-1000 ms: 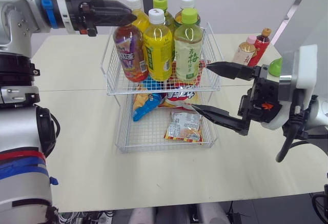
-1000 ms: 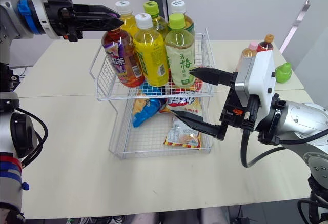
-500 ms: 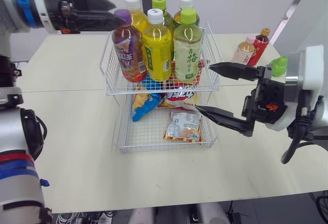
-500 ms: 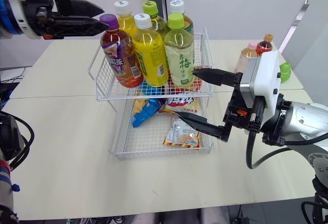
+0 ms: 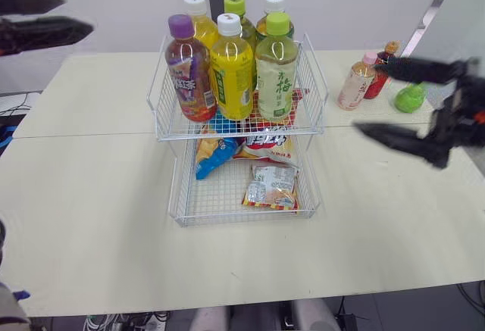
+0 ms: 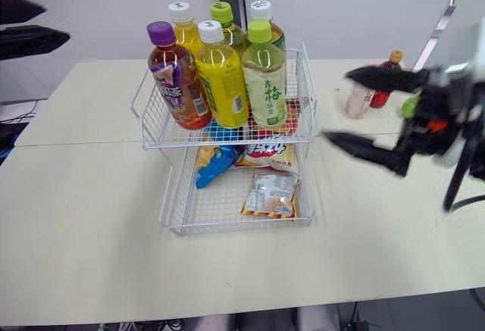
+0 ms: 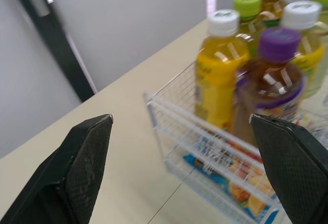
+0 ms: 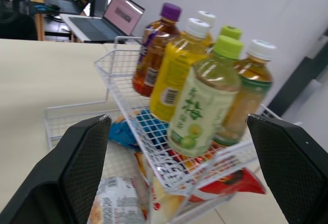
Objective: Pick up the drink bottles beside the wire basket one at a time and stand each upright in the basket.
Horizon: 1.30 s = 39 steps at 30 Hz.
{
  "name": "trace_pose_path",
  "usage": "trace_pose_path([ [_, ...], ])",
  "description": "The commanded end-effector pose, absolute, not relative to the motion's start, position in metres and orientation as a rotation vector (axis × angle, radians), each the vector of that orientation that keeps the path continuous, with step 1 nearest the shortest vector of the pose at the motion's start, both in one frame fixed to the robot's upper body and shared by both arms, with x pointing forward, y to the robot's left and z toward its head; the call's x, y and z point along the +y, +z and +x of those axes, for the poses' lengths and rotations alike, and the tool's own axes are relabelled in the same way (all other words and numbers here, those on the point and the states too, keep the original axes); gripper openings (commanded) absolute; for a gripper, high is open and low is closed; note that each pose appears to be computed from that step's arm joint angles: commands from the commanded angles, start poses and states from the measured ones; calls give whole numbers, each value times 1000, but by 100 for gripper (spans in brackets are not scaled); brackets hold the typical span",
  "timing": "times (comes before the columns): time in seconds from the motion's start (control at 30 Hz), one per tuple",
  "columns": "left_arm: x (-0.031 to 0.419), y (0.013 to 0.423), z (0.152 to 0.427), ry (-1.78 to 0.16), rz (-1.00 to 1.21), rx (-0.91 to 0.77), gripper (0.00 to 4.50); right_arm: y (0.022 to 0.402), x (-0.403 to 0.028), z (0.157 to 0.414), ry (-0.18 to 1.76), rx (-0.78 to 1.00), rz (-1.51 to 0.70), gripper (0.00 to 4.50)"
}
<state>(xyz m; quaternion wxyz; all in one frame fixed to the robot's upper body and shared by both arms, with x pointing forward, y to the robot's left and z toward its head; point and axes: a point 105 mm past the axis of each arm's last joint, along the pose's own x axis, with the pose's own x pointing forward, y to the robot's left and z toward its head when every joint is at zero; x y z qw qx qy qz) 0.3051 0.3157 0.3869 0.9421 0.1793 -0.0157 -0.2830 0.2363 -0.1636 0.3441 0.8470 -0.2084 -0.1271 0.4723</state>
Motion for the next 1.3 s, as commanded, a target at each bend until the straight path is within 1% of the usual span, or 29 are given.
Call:
trace_pose_path([
  [0.03,342,386,297,-430,422,-75,445,358,-187,245,905,-304,-491,450],
  [0.2,364,342,306,-297,450,-42,445,348,-215,269,781,-284,-528,450],
  [0.3,369,314,308,-247,404,-43,445,324,-234,288,679,-248,-638,450],
  [0.37,369,302,307,-238,390,-37,445,313,-242,294,647,-238,-676,450],
  [0.53,380,260,313,-105,373,-48,445,278,-265,315,513,-234,-619,450],
  [0.67,382,227,311,-58,407,-6,445,241,-270,321,501,-190,-591,450],
  [0.87,395,176,304,69,357,40,445,201,-277,330,446,-153,-550,450],
  [1.13,394,136,303,117,323,83,445,178,-284,344,375,-147,-524,450],
  [1.3,384,135,306,90,241,43,445,175,-283,349,379,-154,-503,450],
])
